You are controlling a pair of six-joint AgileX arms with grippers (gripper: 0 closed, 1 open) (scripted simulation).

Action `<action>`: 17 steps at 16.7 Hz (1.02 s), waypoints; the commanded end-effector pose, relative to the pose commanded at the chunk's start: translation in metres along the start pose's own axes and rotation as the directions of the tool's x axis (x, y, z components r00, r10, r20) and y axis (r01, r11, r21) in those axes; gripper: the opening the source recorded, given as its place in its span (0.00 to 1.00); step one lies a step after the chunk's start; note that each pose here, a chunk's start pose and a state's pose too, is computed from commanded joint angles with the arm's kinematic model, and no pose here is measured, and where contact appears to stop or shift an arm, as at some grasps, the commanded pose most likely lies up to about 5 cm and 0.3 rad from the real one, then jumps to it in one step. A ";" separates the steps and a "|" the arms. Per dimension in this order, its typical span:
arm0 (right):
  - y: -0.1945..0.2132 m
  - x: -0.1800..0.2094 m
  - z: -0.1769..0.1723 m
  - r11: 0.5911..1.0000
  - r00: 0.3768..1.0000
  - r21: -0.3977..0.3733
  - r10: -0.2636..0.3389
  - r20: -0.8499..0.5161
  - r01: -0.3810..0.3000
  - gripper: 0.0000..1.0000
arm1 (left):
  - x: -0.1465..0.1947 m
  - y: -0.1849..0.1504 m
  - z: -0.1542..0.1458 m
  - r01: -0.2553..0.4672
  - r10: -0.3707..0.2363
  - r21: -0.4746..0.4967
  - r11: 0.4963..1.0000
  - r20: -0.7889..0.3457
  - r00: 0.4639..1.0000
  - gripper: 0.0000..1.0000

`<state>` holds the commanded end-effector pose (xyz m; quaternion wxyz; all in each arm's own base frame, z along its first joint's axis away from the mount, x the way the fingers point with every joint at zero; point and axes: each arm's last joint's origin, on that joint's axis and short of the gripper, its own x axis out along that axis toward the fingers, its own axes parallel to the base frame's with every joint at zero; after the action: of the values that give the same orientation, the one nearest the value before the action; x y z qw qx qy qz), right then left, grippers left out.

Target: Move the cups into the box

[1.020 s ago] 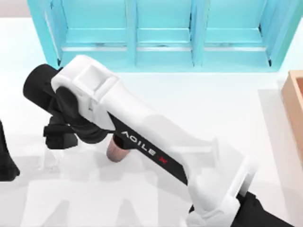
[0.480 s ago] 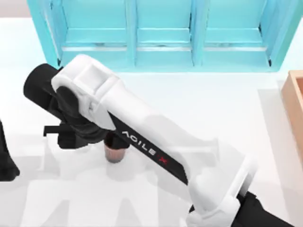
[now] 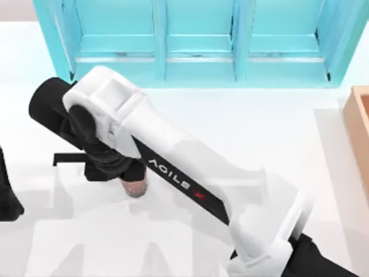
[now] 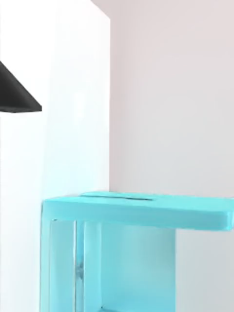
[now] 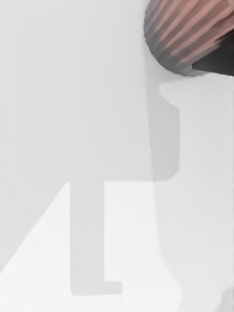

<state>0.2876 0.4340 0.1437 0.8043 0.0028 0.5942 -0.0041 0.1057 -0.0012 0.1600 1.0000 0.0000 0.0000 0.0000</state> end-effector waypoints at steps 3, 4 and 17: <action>0.000 0.000 0.000 1.000 1.000 0.000 0.000 0.000 0.000 0.00 | 0.000 0.000 0.000 0.000 0.000 0.000 1.000 0.000 1.000 1.00; 0.000 0.000 0.000 1.000 1.000 0.000 0.000 0.000 0.000 0.00 | 0.000 0.000 0.000 0.000 0.000 0.000 1.000 0.000 1.000 1.00; -0.012 -0.049 0.034 1.000 1.000 -0.006 0.004 0.006 -0.004 0.00 | 0.000 0.000 0.000 0.000 0.000 0.000 1.000 0.000 1.000 1.00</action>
<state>0.3057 0.4213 0.2009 0.8060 0.0017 0.5919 -0.0006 0.1057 -0.0012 0.1600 1.0000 0.0000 0.0000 0.0000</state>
